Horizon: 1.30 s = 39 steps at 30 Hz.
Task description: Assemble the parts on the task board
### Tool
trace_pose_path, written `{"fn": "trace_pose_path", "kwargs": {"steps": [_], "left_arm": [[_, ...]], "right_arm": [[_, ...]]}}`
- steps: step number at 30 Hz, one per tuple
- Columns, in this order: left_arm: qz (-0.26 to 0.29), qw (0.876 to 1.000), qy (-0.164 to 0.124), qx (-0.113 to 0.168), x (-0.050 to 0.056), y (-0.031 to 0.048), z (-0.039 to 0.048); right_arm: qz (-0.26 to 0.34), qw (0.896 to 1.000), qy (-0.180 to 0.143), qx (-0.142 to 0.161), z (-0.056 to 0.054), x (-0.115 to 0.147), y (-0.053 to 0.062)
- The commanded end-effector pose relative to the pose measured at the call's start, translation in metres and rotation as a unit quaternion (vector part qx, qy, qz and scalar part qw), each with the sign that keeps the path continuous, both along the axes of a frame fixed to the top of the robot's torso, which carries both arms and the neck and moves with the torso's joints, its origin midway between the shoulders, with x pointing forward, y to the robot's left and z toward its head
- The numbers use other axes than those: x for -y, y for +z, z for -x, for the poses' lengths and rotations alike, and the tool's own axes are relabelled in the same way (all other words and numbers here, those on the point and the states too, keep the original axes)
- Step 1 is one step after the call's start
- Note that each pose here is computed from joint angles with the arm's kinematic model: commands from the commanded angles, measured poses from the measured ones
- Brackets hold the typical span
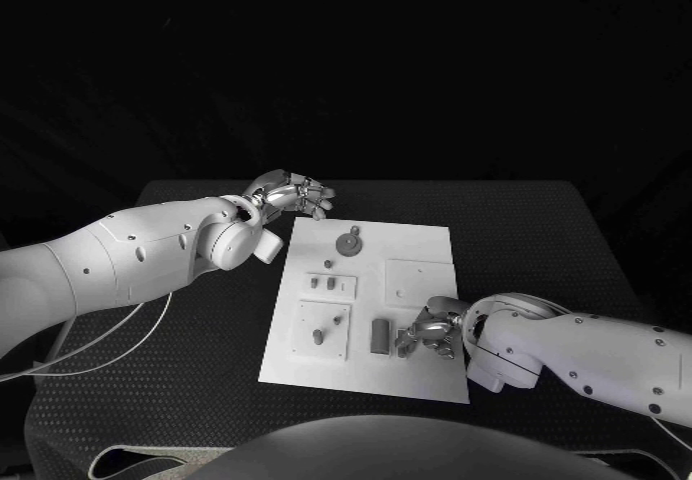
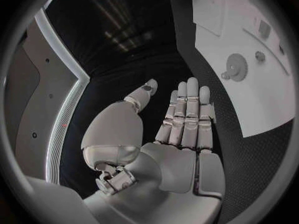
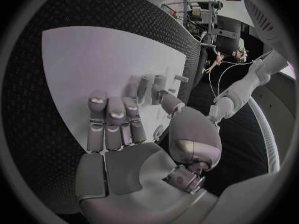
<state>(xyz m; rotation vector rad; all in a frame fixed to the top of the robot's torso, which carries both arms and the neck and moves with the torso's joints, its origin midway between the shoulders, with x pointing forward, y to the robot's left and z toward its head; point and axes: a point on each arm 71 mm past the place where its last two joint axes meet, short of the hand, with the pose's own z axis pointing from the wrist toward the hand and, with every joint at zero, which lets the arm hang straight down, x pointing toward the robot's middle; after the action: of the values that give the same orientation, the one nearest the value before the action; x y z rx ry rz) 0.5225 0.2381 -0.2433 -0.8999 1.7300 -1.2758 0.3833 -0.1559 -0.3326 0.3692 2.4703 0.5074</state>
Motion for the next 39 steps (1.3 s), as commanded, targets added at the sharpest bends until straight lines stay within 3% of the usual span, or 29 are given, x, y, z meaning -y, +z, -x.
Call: {"fn": "trace_pose_path", "kwargs": {"steps": [1, 14, 22, 27, 39], "left_arm": [[0.004, 1.000, -0.004, 0.002, 0.002, 0.0014, -0.0001], [0.004, 1.000, -0.004, 0.002, 0.001, 0.0013, 0.0000], [0.003, 1.000, -0.003, 0.001, 0.000, 0.0012, 0.0000], [0.003, 1.000, -0.003, 0.001, 0.000, 0.0012, 0.0001], [0.003, 1.000, -0.003, 0.000, 0.000, 0.0011, 0.0001]], "right_arm": [[-0.018, 1.000, 0.021, -0.004, 0.003, -0.007, 0.001], [-0.014, 1.000, 0.018, -0.005, 0.002, -0.001, 0.000], [-0.009, 0.999, 0.046, -0.016, 0.004, 0.000, -0.001], [0.005, 0.998, 0.061, -0.006, 0.003, 0.001, -0.001], [0.012, 0.999, 0.049, 0.000, 0.001, 0.003, -0.002]]}}
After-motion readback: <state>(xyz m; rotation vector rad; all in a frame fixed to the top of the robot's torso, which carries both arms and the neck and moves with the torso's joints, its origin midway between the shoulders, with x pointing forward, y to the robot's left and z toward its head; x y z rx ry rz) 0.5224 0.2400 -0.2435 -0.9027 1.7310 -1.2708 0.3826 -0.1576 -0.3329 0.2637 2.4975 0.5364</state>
